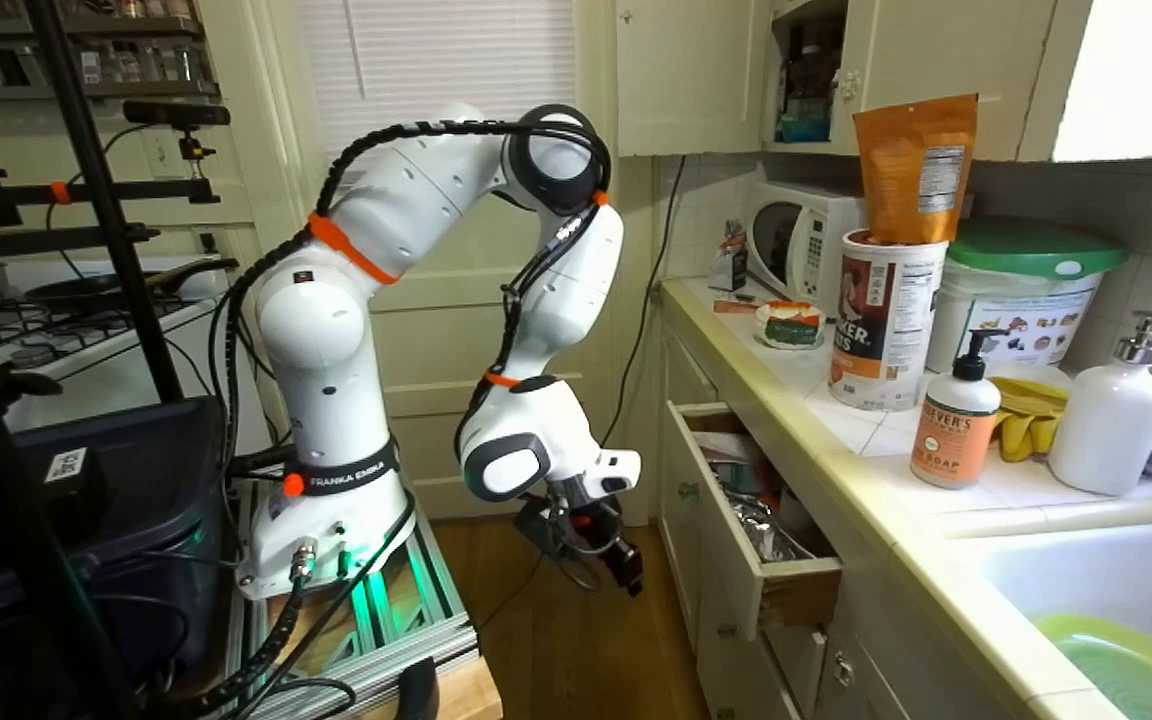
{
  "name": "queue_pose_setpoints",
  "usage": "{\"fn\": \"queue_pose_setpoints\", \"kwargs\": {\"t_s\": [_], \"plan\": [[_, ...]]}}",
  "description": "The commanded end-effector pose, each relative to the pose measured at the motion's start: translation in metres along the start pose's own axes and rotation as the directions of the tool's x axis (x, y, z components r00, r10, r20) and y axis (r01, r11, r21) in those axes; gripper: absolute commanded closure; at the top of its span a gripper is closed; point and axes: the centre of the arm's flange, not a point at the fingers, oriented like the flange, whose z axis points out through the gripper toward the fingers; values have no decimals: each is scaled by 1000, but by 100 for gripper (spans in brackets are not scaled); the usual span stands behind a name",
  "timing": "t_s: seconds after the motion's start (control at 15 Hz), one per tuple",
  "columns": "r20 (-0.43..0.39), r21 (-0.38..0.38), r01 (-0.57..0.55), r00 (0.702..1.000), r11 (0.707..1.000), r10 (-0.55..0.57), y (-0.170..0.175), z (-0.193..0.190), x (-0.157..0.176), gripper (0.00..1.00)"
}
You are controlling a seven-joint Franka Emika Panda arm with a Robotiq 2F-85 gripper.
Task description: Open the top cabinet drawer
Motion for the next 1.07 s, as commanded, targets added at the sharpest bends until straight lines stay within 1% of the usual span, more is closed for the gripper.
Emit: {"fn": "queue_pose_setpoints", "kwargs": {"t_s": [0.0,0.07,0.13,0.2,0.27,0.33,0.4,0.47,0.53,0.6,0.67,0.93,1.0], "plan": [[-10,1,1,1000,1000,-1,-1,-1,4,66],[-17,1,2,1000,1000,-2,-1,-3,7,41],[0,3,-10,1000,1000,10,-5,-14,12,40],[43,10,-25,999,1000,24,-7,-22,13,35],[99,20,-55,994,998,53,-9,-29,14,27],[135,21,-79,988,997,76,-9,-32,15,20],[163,34,-106,982,994,99,-10,-36,18,13],[190,50,-139,974,989,127,-11,-40,22,5],[209,72,-187,963,980,168,-12,-50,29,1],[232,72,-223,952,972,201,-13,-60,34,0],[257,96,-264,938,960,232,-14,-70,44,0],[232,156,-401,903,903,361,-16,-109,87,0],[227,172,-431,892,886,390,-14,-120,103,0]]}}
